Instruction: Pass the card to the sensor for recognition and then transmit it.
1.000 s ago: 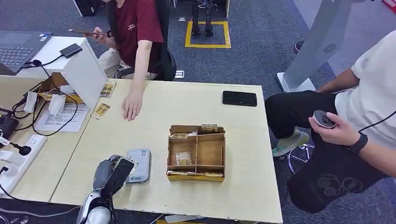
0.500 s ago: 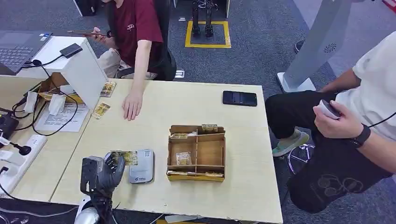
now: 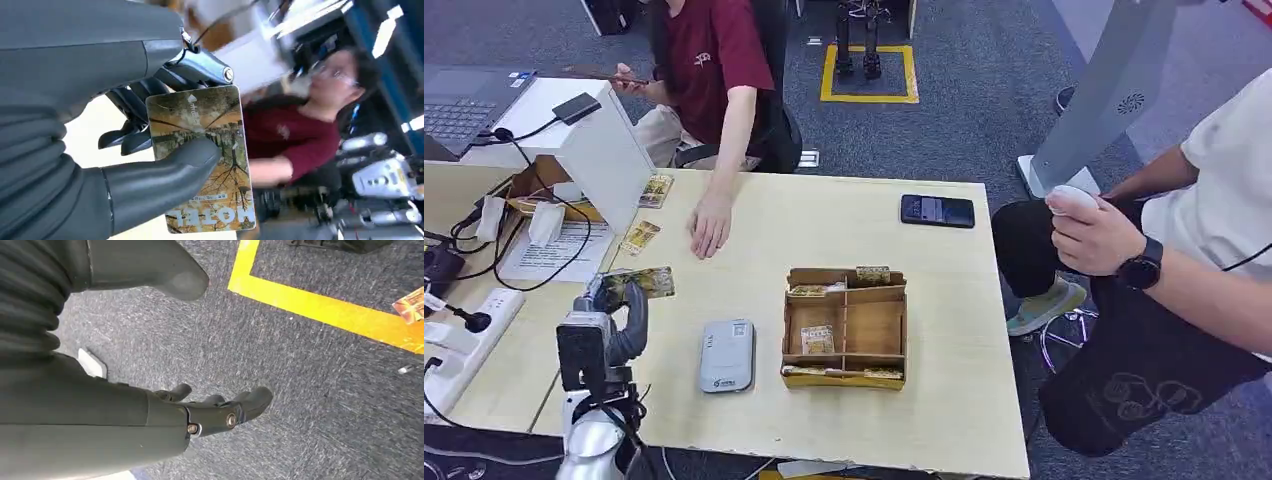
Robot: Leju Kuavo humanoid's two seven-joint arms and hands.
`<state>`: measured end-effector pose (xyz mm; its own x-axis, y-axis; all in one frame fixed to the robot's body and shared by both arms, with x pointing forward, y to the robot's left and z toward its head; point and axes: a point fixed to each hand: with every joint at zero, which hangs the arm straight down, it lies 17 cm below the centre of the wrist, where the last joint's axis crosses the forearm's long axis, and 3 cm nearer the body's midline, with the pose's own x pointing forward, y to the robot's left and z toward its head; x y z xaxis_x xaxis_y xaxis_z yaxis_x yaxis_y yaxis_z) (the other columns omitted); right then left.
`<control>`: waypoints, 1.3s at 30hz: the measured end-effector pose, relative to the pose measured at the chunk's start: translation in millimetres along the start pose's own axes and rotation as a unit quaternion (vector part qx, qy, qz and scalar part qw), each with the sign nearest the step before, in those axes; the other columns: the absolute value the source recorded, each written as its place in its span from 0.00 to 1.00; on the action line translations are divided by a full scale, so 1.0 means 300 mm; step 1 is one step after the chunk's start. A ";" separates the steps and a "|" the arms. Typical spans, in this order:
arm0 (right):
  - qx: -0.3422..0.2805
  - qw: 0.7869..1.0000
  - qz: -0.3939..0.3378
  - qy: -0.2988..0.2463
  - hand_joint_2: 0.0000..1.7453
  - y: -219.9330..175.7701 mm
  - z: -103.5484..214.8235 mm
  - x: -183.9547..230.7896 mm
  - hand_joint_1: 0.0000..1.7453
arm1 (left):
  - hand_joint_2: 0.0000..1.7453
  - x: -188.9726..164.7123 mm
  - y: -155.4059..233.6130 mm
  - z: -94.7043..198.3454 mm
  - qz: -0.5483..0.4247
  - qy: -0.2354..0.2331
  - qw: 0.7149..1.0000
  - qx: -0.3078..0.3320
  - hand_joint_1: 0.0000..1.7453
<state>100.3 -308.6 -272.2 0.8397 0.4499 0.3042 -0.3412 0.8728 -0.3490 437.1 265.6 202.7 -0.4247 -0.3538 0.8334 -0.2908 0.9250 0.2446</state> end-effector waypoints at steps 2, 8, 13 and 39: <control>0.007 1.000 0.004 -0.004 1.00 0.006 -0.001 0.011 0.00 | 1.00 0.030 0.017 -0.043 -0.106 -0.044 0.993 0.003 1.00; 0.014 1.000 0.019 -0.019 1.00 0.003 -0.012 0.064 0.00 | 1.00 0.032 0.012 -0.135 -0.256 -0.098 0.962 -0.011 1.00; 0.016 0.999 0.029 -0.023 1.00 0.002 -0.015 0.080 0.00 | 1.00 -0.001 -0.004 -0.153 -0.298 -0.105 0.948 -0.025 1.00; 0.018 0.999 0.039 -0.024 1.00 0.006 -0.015 0.080 0.00 | 1.00 -0.090 -0.060 -0.105 -0.305 -0.085 0.947 -0.059 1.00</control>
<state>121.8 -297.1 -269.3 0.7891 0.5245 0.3196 -0.4205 0.8406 -0.3414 480.6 262.8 191.5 -0.3443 -0.8347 0.4298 -0.4325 0.5474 0.7165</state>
